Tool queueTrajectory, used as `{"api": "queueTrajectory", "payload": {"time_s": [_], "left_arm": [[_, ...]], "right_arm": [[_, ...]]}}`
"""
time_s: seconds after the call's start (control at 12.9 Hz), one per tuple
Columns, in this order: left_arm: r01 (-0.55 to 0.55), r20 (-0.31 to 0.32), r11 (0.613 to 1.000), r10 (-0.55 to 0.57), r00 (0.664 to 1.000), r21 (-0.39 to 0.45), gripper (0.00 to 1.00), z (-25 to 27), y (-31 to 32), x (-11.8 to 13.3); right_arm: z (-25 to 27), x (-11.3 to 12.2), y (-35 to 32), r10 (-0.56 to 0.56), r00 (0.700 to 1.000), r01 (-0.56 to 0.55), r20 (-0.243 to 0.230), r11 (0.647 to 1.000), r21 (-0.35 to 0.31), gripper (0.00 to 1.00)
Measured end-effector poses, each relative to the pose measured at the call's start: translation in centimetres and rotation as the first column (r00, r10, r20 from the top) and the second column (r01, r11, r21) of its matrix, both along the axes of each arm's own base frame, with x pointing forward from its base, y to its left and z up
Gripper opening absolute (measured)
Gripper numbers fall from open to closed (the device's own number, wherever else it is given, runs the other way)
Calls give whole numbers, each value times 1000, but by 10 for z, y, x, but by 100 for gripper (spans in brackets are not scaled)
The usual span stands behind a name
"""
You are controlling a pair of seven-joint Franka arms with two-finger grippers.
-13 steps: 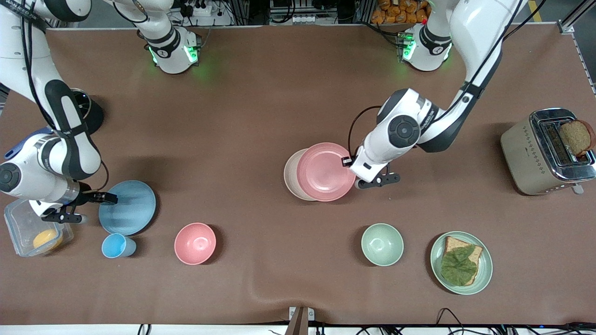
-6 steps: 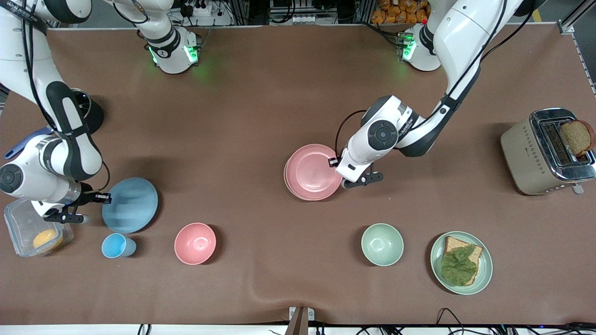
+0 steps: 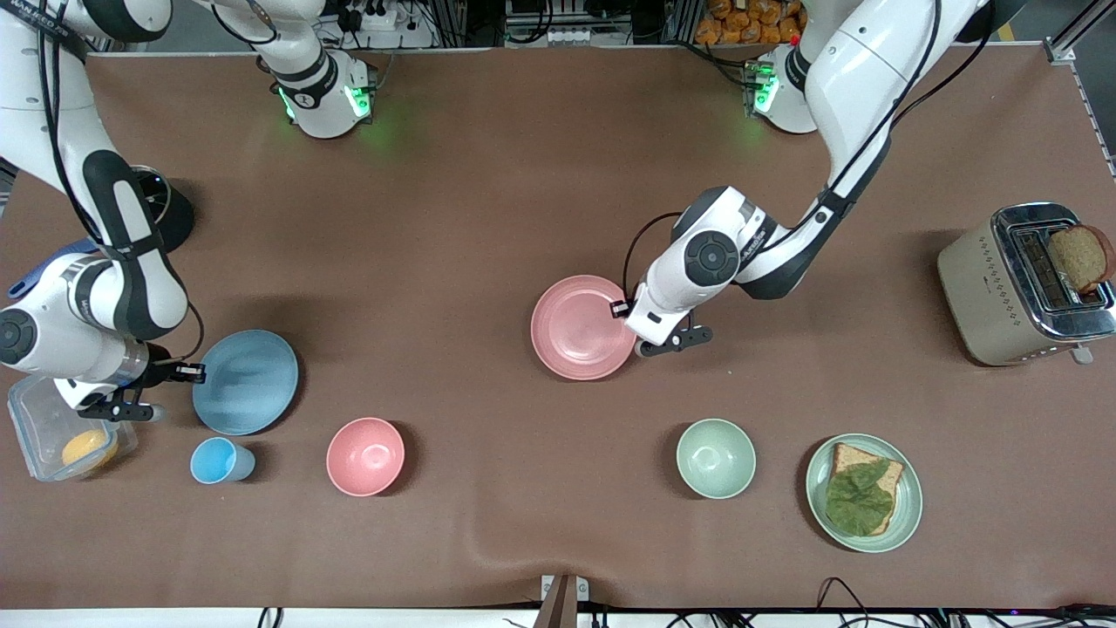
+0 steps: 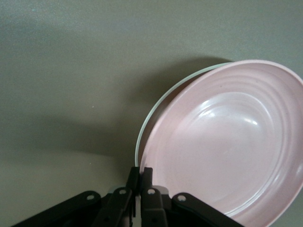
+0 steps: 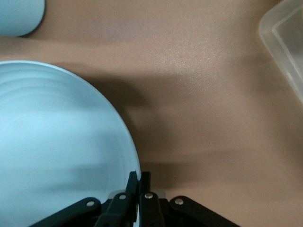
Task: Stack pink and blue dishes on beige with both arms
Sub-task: 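Release the pink plate and draw back the left gripper, then slide the blue plate toward the pink plate with the right gripper while the left retracts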
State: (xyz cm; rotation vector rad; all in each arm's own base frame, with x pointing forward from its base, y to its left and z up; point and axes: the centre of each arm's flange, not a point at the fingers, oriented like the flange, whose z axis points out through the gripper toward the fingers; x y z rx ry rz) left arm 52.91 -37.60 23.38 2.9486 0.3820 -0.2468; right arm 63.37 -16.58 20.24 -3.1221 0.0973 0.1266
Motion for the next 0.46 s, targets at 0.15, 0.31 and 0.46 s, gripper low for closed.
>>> {"api": "queueTrajectory", "payload": {"time_s": [0.15,0.31,0.46], "left_arm": [[-6,17,1000,6,1000,-3,34,5,2,6],[-47,81,999,48,996,-13,56,36,21,32],[-117,188,993,117,975,-14,79,103,72,68]], "right_arm": [[20,3,9,14,1000,-13,-18,1000,10,4],[44,4,21,31,999,-30,-30,999,17,4],[65,4,31,46,998,-46,-37,999,25,4]]}}
